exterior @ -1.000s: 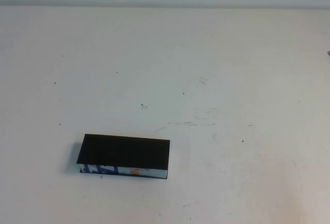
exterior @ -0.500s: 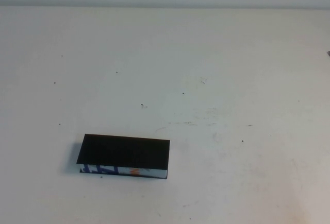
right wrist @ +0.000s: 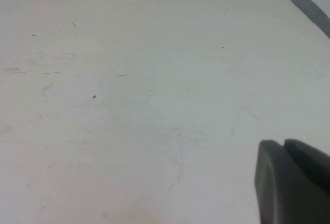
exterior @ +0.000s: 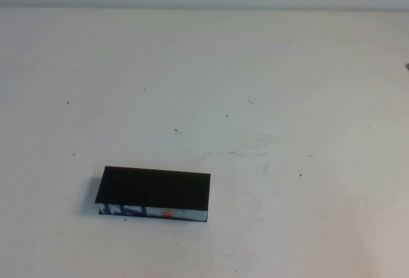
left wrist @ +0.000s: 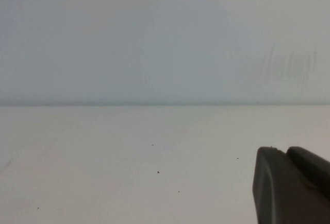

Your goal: Return glasses to glasses case

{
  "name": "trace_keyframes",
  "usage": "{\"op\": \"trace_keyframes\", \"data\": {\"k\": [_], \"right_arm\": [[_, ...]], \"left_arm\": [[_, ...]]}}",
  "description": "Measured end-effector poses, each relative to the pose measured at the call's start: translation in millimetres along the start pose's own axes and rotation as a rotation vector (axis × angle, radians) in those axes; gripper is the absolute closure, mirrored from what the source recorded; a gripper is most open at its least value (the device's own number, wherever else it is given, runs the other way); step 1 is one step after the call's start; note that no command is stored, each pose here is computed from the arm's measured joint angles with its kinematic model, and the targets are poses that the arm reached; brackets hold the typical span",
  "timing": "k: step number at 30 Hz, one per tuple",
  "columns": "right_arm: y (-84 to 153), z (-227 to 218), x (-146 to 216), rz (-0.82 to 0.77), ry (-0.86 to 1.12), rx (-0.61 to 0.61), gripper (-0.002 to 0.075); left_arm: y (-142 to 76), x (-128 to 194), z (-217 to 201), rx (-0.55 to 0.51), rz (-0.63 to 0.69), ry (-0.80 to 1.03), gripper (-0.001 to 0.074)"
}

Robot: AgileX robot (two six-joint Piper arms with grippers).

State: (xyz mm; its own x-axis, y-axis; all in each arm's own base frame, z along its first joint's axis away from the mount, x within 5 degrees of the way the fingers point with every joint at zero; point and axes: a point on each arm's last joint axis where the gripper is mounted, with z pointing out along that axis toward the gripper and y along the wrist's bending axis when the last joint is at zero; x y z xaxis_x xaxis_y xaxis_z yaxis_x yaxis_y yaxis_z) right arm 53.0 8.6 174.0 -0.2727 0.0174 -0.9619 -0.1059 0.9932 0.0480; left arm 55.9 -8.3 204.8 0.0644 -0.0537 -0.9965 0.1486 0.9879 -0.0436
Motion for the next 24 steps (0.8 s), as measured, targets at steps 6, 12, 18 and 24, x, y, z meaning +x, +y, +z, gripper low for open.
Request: {"op": "trace_keyframes", "data": {"k": [6,12,18,24], "right_arm": [[0,0,0,0.001,0.0,0.0,0.0739],[0,0,0,0.002,0.0,-0.001,0.0739],[0,0,0,0.002,0.0,-0.001,0.0739],[0,0,0,0.005,0.0,-0.002,0.0739]], "left_arm": [[0,0,0,0.0,-0.002,0.0,0.0736],[1,0,0,-0.007,0.032,-0.003,0.0736],[1,3,0,-0.032,0.069,0.034,0.0736],[5,28,-4,-0.078,0.081,0.309,0.0736]]}}
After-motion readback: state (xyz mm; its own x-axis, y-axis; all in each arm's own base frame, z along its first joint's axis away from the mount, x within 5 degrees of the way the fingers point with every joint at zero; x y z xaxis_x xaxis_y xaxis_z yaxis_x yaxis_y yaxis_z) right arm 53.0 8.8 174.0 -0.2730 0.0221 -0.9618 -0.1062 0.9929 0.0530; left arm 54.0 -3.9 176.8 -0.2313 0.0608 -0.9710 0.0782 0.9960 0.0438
